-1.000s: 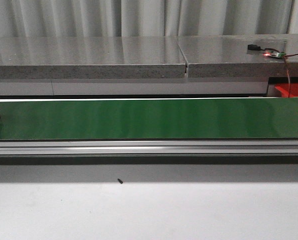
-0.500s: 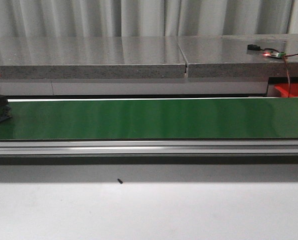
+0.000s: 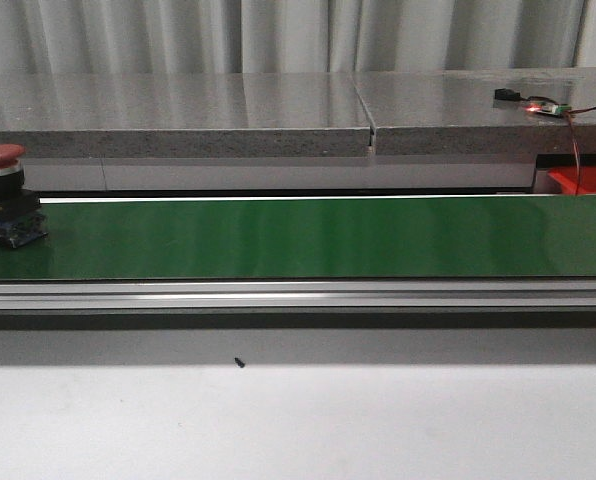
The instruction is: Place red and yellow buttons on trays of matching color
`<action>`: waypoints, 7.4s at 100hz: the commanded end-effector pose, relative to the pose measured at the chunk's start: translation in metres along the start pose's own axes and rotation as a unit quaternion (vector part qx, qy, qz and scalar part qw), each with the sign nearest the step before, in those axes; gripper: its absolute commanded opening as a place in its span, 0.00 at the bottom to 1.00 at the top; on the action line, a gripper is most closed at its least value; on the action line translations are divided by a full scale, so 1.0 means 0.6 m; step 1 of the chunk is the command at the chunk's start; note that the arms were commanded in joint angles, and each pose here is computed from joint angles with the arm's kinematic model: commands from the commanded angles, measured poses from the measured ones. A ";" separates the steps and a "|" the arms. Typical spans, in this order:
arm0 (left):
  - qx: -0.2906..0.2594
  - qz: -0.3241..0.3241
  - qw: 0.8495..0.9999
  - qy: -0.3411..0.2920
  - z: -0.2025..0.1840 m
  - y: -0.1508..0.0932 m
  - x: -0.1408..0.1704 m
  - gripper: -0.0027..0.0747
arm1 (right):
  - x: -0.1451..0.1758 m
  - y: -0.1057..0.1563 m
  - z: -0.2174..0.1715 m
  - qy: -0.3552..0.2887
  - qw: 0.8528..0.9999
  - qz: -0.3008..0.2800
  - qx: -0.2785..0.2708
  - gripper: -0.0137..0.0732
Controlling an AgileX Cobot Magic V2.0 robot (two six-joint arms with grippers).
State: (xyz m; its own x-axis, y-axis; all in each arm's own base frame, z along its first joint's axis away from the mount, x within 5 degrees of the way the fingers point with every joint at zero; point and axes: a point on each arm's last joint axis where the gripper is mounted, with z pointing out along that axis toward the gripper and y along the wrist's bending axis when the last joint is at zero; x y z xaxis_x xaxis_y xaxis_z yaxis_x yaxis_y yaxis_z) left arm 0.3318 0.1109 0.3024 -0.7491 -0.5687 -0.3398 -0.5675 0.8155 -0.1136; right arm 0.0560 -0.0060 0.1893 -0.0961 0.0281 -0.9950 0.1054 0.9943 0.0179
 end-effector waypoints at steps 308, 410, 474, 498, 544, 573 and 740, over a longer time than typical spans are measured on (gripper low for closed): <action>0.275 0.298 0.856 -0.321 -0.275 0.152 0.497 0.01 | -0.104 0.002 -0.021 -0.100 0.995 -0.002 -0.002 0.08; 0.275 0.298 0.856 -0.321 -0.275 0.152 0.497 0.01 | -0.295 0.077 0.129 0.158 0.979 -0.025 -0.130 0.16; 0.275 0.298 0.856 -0.321 -0.275 0.152 0.497 0.01 | -0.314 0.270 0.282 0.330 0.904 -0.110 -0.249 0.82; 0.275 0.298 0.856 -0.321 -0.275 0.152 0.497 0.01 | -0.281 0.306 0.312 0.360 0.887 -0.079 -0.276 0.82; 0.275 0.298 0.856 -0.321 -0.275 0.152 0.497 0.01 | -0.270 0.373 0.377 0.400 0.839 -0.166 -0.330 0.81; 0.275 0.298 0.856 -0.321 -0.275 0.152 0.497 0.01 | -0.251 0.417 0.430 0.420 0.820 -0.186 -0.340 0.81; 0.275 0.298 0.856 -0.321 -0.275 0.152 0.497 0.01 | -0.360 -0.010 0.512 0.404 0.913 0.034 -0.038 0.40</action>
State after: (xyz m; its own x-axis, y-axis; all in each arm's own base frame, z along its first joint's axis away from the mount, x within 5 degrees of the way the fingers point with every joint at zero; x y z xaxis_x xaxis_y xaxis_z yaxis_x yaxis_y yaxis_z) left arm -0.0026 -0.0006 0.3328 -0.4700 0.0246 -0.8823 0.2113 0.9737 -0.0854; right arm 0.3883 -0.0269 0.3470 -0.8615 0.0484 -0.5055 -0.0047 0.9947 0.1032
